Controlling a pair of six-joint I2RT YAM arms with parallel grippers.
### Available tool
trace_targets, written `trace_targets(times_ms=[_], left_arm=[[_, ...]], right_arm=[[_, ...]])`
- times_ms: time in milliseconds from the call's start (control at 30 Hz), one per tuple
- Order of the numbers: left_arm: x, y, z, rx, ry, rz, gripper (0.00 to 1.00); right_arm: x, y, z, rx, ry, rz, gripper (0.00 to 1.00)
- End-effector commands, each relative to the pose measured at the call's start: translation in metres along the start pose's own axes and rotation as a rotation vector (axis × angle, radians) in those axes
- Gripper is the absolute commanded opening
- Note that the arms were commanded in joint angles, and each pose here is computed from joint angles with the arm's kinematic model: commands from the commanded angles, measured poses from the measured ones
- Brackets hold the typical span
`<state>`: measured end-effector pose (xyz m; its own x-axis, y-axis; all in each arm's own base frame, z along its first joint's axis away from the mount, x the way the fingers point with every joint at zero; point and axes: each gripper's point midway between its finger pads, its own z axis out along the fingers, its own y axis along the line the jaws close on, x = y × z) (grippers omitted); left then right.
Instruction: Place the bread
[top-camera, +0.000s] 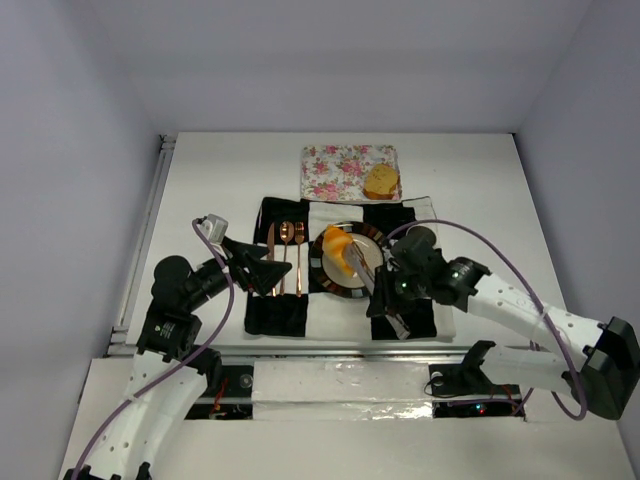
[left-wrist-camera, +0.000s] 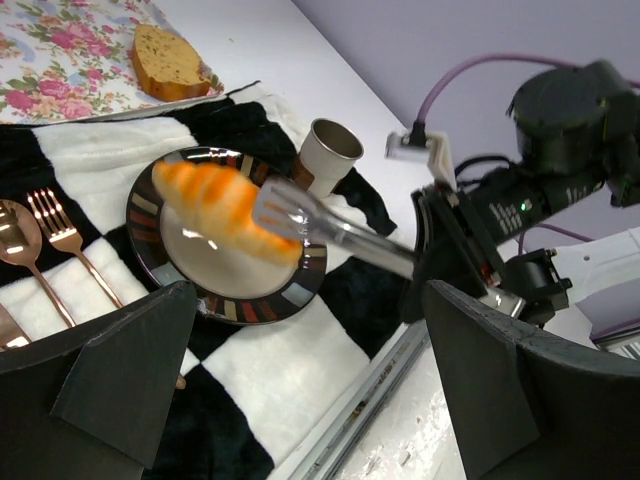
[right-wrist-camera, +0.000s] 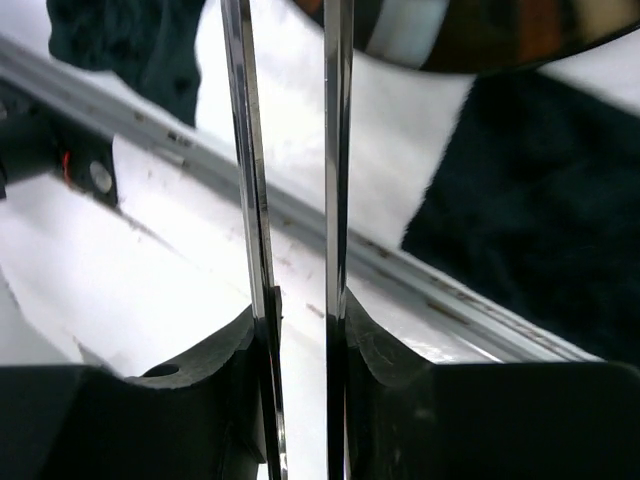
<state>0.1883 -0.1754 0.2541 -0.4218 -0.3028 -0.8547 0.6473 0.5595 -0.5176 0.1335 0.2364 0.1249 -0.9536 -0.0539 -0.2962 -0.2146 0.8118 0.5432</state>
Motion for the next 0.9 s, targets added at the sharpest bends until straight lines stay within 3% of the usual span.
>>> trace_targets(times_ms=[0, 333, 467, 867], left_arm=[[-0.005, -0.005, 0.001, 0.022, -0.017, 0.027, 0.96], [-0.004, -0.004, 0.001, 0.020, -0.014, 0.026, 0.96], [-0.005, -0.005, 0.001, 0.026, -0.015, 0.028, 0.96], [-0.005, -0.009, 0.000, 0.039, -0.019, 0.034, 0.96]], right_arm=[[-0.006, 0.022, 0.011, -0.093, -0.049, 0.035, 0.32], [-0.012, 0.028, 0.026, -0.094, -0.052, 0.015, 0.35], [-0.017, 0.032, 0.021, -0.103, -0.076, 0.022, 0.58], [-0.059, 0.048, -0.006, -0.082, -0.244, -0.001, 0.56]])
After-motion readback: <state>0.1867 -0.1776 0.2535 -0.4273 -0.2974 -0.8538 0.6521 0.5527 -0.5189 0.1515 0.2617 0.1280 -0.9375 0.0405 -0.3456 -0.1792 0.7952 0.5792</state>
